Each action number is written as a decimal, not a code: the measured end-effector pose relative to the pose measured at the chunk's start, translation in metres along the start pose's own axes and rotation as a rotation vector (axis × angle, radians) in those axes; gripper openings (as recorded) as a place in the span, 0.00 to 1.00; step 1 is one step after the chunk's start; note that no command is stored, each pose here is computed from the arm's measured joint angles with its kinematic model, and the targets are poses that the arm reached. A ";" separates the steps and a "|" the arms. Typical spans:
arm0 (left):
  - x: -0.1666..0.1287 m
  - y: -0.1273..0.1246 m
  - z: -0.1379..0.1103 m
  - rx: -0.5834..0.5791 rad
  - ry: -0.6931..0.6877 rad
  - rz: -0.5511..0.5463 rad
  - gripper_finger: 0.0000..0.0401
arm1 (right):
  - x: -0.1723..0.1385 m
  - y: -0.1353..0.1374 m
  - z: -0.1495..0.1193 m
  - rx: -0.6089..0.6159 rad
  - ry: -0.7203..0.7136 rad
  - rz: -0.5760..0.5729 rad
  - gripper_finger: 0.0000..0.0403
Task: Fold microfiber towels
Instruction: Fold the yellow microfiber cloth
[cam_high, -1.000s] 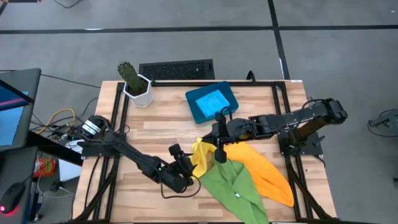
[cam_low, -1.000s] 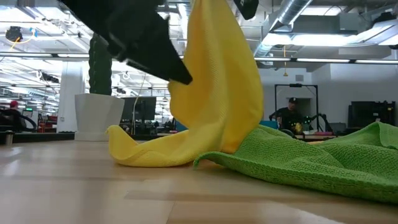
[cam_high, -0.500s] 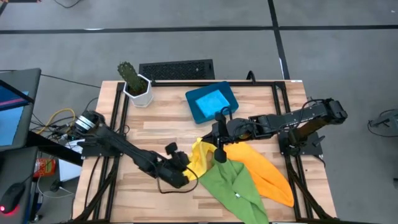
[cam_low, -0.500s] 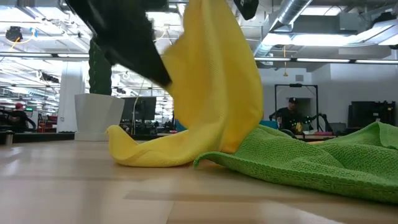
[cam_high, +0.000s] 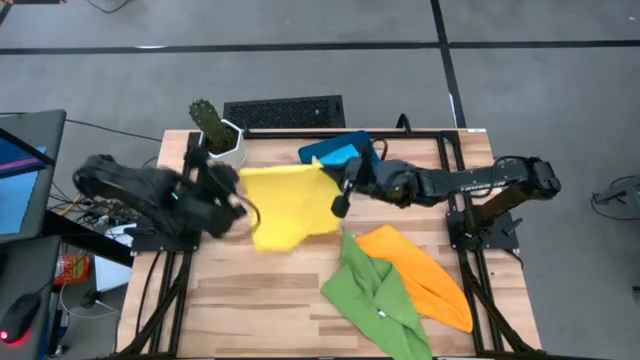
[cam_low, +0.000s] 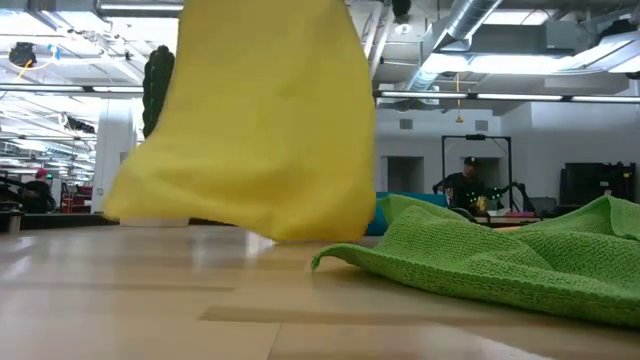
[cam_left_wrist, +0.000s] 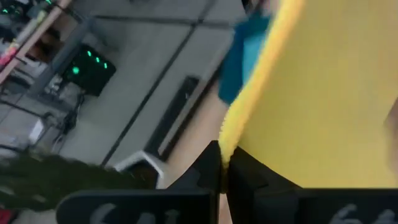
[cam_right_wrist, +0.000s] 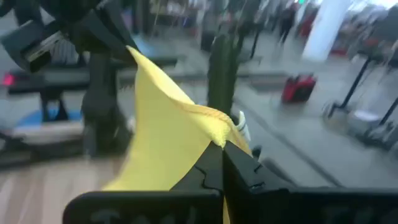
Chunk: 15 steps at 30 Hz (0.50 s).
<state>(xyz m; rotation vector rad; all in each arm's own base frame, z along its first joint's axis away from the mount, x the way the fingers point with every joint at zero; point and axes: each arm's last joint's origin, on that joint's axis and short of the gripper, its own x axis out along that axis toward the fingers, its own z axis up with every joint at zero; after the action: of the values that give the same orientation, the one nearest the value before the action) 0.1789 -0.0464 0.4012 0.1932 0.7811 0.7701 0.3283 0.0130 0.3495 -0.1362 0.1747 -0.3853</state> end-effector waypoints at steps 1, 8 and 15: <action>-0.004 0.012 0.004 -0.014 -0.020 -0.010 0.00 | 0.001 -0.002 0.003 0.003 -0.028 -0.009 0.05; -0.019 0.029 0.009 -0.060 0.032 -0.193 0.00 | -0.009 0.018 0.005 0.034 -0.041 0.062 0.05; -0.006 -0.048 -0.030 0.037 0.295 -0.351 0.00 | -0.016 0.084 -0.027 0.062 0.113 0.244 0.06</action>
<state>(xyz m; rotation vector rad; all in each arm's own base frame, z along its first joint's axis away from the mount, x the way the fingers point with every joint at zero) 0.1813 -0.0881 0.3627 -0.0275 1.0759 0.4553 0.3386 0.0935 0.3120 -0.0312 0.2872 -0.1551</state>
